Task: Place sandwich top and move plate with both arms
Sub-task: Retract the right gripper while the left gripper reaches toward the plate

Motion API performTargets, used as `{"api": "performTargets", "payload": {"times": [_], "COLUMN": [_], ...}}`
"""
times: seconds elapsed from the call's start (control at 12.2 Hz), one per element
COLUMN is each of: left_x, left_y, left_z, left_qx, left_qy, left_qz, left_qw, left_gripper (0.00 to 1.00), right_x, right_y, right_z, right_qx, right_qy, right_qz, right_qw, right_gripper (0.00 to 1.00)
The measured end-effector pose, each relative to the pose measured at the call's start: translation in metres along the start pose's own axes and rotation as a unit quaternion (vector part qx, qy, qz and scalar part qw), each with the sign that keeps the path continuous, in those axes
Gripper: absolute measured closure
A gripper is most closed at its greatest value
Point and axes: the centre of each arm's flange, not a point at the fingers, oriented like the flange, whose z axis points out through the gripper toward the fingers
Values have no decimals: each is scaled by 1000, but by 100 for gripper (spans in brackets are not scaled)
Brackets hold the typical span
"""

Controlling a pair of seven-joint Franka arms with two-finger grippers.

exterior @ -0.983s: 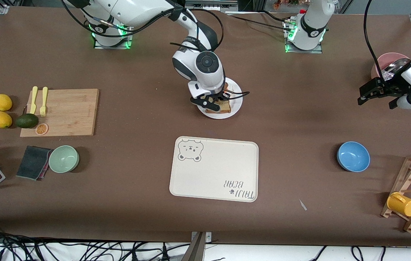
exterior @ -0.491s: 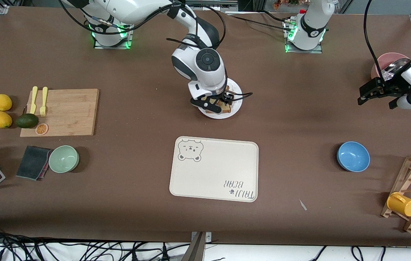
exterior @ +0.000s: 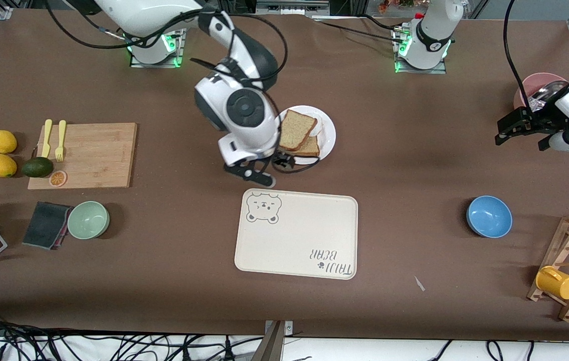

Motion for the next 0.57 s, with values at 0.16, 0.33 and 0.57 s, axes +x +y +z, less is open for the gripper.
{"api": "performTargets", "payload": {"times": [0.16, 0.33, 0.57], "left_x": [1, 2, 4], "left_y": [1, 3, 13], "left_z": [5, 17, 29], "left_qx": [-1, -3, -6], "left_qy": [-8, -29, -49], "left_qz": [10, 12, 21], "left_qw": [1000, 999, 999], "left_gripper": [0, 0, 0], "right_x": [41, 71, 101], "right_y": [41, 80, 143], "right_z": [-22, -47, -101], "right_qx": [-12, -21, -34], "right_qy": [-4, -8, -4], "right_qz": [-36, -72, -126], "right_qw": [999, 997, 991], "right_gripper": [0, 0, 0]}}
